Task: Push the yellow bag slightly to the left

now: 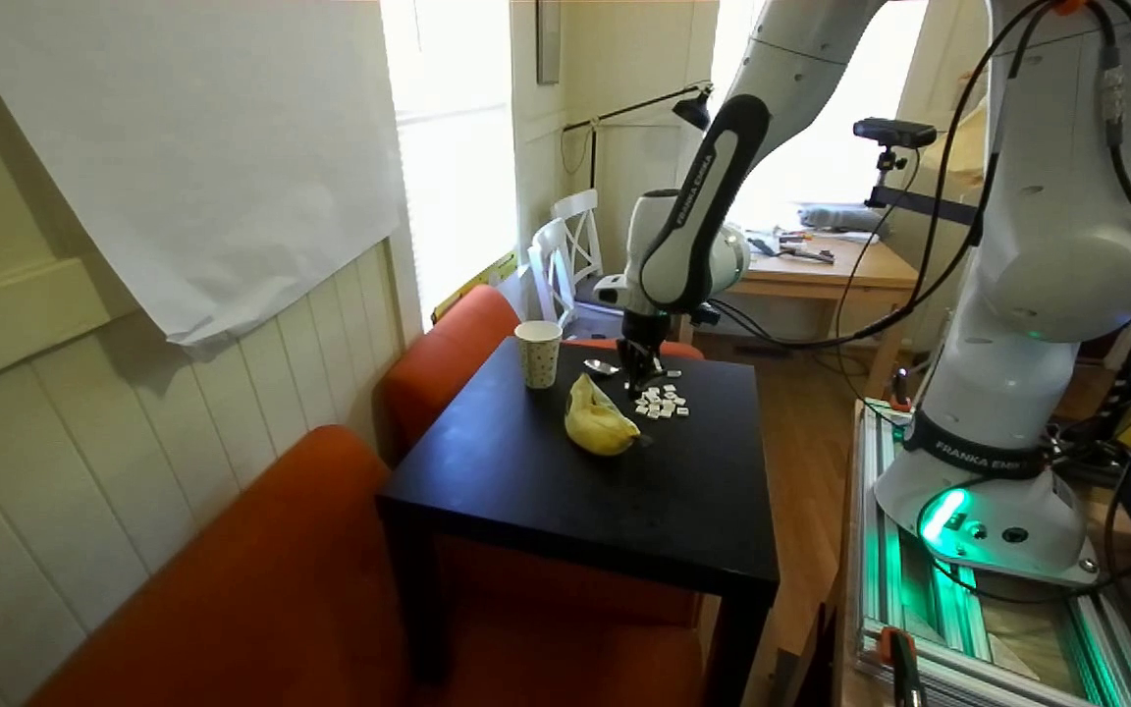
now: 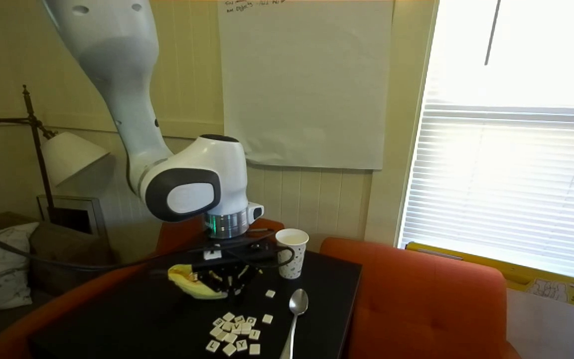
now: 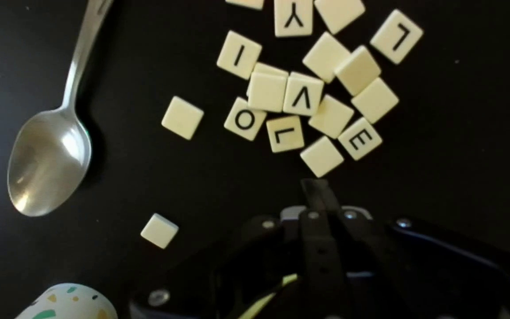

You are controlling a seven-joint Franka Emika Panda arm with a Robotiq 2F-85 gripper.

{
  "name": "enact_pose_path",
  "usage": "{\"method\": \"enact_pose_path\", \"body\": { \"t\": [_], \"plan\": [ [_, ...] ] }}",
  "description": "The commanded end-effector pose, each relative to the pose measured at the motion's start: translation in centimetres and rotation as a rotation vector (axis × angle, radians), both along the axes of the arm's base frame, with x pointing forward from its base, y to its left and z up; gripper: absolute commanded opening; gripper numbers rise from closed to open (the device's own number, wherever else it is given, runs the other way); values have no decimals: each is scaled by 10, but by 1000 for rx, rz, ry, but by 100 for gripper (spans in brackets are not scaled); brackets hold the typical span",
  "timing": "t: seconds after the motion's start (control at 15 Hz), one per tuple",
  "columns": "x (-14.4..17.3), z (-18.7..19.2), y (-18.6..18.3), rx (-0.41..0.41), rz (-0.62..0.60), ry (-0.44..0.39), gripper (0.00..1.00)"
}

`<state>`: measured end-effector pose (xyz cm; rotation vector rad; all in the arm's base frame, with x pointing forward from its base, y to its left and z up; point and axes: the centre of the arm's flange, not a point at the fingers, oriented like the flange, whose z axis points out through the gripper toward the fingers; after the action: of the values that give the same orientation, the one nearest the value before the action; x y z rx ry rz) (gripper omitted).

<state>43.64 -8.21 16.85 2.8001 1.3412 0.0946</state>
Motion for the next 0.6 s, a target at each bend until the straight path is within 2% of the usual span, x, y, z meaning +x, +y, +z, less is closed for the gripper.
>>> {"method": "enact_pose_path", "body": {
  "t": [0.0, 0.53],
  "plan": [
    [4, -7, 9, -27, 24, 48, 0],
    [5, -19, 41, 10, 105, 88, 0]
  ]
}}
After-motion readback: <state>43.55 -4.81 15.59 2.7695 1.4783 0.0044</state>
